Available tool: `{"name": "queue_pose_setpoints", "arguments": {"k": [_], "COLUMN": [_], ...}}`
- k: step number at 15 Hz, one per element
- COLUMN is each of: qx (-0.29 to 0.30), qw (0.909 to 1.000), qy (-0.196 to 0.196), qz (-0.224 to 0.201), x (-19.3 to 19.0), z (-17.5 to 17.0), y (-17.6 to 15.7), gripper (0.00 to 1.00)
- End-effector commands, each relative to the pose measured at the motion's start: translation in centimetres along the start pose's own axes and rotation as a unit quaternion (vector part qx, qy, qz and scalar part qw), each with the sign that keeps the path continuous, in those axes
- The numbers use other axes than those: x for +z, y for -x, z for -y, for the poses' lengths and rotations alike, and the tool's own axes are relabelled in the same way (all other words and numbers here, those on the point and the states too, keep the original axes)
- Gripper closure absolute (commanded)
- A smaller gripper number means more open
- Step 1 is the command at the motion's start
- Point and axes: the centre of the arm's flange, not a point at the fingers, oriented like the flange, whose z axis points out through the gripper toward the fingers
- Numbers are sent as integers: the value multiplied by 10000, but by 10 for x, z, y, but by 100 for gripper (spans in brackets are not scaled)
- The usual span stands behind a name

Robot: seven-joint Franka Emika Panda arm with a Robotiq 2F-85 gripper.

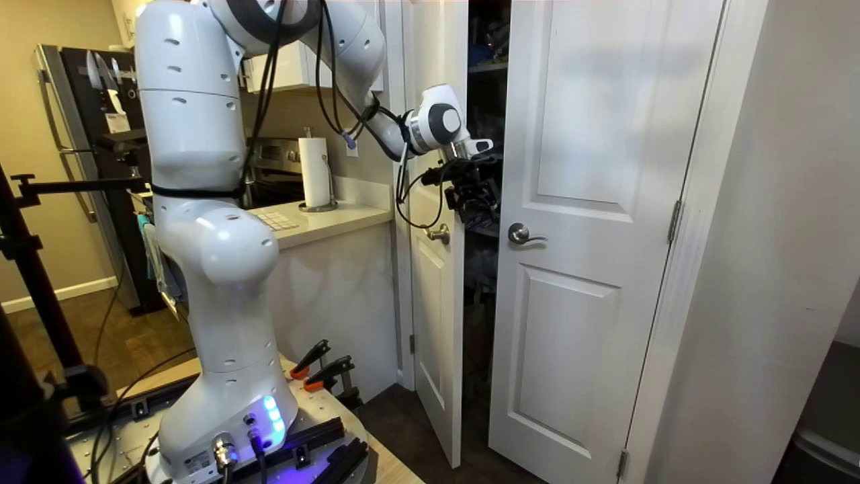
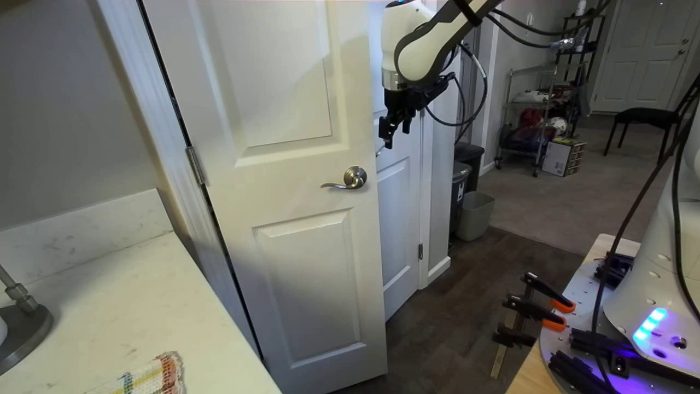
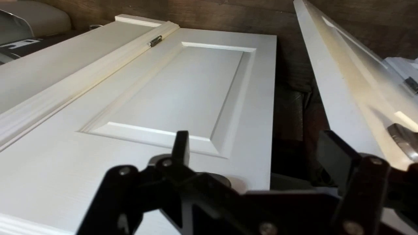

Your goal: Open the closet door

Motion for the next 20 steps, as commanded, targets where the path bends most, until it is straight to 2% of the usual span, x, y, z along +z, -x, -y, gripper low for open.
{"name": "queue_pose_setpoints", "arguments": {"k": [1,7,13,20], "qx": [478,1179,2171,2918], "qw": [9973,9891,9687,9509], "qy": [519,743,976,500], "qz": [-221,-485,-710,-903], "x": [-1,-3,4,38], "z": [10,10,-2,-29], "y": [-3,-7,-4,-18], "gripper": [0,0,0,0]}}
